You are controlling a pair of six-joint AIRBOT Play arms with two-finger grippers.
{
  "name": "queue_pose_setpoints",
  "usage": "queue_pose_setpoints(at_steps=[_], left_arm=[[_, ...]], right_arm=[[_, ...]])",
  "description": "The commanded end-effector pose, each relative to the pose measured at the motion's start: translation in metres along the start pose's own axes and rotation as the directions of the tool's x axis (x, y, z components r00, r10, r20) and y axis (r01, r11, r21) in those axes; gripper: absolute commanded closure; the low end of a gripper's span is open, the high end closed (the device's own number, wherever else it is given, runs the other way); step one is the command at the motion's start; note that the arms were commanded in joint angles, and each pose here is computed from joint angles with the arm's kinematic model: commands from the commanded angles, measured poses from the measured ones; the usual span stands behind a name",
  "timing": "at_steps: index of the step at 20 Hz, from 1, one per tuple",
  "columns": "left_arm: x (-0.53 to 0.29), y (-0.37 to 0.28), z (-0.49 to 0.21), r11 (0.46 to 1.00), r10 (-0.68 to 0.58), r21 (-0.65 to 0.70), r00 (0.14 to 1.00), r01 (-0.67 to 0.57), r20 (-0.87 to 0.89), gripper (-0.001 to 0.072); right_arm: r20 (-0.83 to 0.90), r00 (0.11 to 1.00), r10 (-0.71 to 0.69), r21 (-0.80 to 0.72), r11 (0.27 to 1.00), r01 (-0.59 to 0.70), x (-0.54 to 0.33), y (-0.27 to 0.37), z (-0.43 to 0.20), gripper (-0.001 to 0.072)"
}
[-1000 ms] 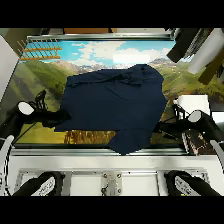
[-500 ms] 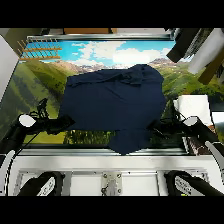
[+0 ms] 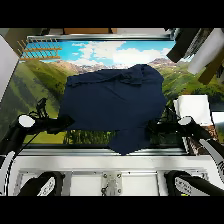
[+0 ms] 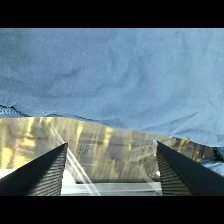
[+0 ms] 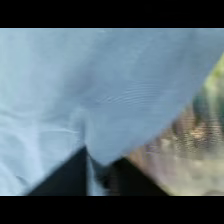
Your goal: Fold the clothes and pants, and hang the long-sleeved shirts on hangers.
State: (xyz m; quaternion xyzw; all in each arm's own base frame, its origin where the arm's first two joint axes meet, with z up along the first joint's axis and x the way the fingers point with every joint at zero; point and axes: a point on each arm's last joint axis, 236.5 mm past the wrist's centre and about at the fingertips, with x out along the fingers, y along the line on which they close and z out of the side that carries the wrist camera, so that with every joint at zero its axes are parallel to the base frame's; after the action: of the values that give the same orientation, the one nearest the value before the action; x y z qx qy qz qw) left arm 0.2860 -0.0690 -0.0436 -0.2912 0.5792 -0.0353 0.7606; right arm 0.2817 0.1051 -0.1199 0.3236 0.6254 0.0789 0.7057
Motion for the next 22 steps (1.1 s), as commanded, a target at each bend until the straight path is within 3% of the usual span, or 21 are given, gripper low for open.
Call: queue_pose_setpoints(at_steps=[1,4,8,15,20,21,22], left_arm=[[-0.004,0.021,0.005,0.998,0.060,-0.036,0.998,-0.060,0.014,0.0136],[-0.013,0.072,0.009,0.963,0.188,-0.198,0.982,-0.180,0.022,0.0136],[0.003,0.109,-0.006,0.895,0.227,-0.401,0.973,-0.195,0.032,0.0136],[0.033,0.112,0.011,0.849,0.193,-0.507,0.980,-0.147,0.039,0.0136],[0.052,0.086,0.038,0.896,0.177,-0.420,0.983,-0.146,0.038,0.0136],[0.054,0.081,0.043,0.904,0.175,-0.402,0.984,-0.145,0.039,0.0201],[0.056,0.077,0.046,0.910,0.173,-0.389,0.984,-0.145,0.039,0.0460]], right_arm=[[-0.013,1.000,0.001,-0.080,0.997,-0.002,-0.003,0.005,-0.004,0.0694],[0.015,1.000,-0.007,-0.132,0.991,0.009,-0.015,0.009,-0.001,0.0695],[0.042,0.999,0.004,-0.150,0.989,0.002,-0.022,0.015,0.002,0.0694],[0.042,0.999,0.007,-0.149,0.989,-0.001,-0.022,0.016,0.002,0.0694],[0.043,0.999,0.007,-0.149,0.989,-0.001,-0.022,0.016,0.002,0.0694],[0.043,0.999,0.007,-0.149,0.989,-0.001,-0.022,0.016,0.002,0.0694],[0.043,0.999,0.007,-0.149,0.989,-0.001,-0.022,0.016,0.002,0.0694]])
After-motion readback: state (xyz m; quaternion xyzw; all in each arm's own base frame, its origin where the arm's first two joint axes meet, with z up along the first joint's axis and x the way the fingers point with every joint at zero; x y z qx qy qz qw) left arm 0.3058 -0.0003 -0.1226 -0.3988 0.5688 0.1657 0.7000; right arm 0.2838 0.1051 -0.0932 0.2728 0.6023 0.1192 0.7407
